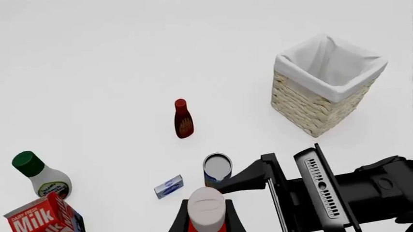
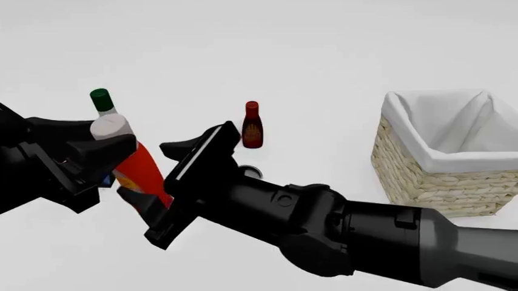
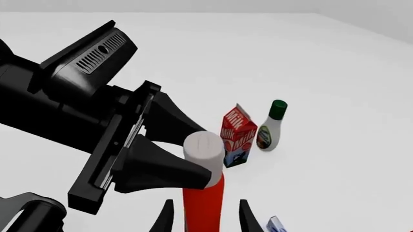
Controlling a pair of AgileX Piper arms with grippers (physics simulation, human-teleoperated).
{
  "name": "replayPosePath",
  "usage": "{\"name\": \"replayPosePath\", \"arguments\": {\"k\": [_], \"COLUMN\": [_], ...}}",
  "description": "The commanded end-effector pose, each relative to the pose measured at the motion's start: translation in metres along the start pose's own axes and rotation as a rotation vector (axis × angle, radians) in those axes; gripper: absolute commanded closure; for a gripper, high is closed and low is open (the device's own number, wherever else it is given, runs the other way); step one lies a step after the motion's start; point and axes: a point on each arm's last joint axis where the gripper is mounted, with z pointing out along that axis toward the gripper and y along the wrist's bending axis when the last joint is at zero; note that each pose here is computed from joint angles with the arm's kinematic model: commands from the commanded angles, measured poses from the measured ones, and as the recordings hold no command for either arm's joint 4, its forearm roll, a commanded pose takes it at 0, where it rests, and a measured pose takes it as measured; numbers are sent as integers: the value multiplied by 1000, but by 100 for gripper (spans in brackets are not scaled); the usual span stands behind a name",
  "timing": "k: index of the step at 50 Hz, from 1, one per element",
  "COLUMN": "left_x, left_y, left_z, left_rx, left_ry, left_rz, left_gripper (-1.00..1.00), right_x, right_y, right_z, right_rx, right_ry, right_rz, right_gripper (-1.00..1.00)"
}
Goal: Pick the ketchup and place it in the basket.
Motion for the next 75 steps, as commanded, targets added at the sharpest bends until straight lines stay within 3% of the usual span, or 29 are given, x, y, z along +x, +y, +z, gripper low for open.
{"name": "replayPosePath", "arguments": {"k": [1, 24, 25, 50, 51, 58, 66, 75], "left_x": [-3, -8, -8, -13, -15, -19, -30, -35], "left_y": [0, 0, 0, 0, 1, 2, 6, 7], "left_z": [-2, -9, -9, -21, -21, -26, -39, -36], "left_rx": [2, 4, 5, -1, -3, -16, -44, -48], "left_ry": [-8, -16, -16, -42, -44, -66, -164, -203], "left_rz": [11, 9, 10, 9, 8, 5, -47, -78], "left_gripper": [100, 100, 100, 100, -100, -100, -100, -100], "right_x": [2, 6, 6, 6, 6, 8, 7, 14], "right_y": [2, 2, 3, 6, 5, 5, 6, 7], "right_z": [5, 14, 13, 5, 5, 3, -3, -9], "right_rx": [-6, -5, -6, -14, -13, -11, -14, -16], "right_ry": [3, 6, 4, 7, 7, 7, 6, 13], "right_rz": [0, 12, 8, 2, 2, 4, 7, 14], "right_gripper": [-100, -100, 100, 100, 100, 100, 100, 100]}}
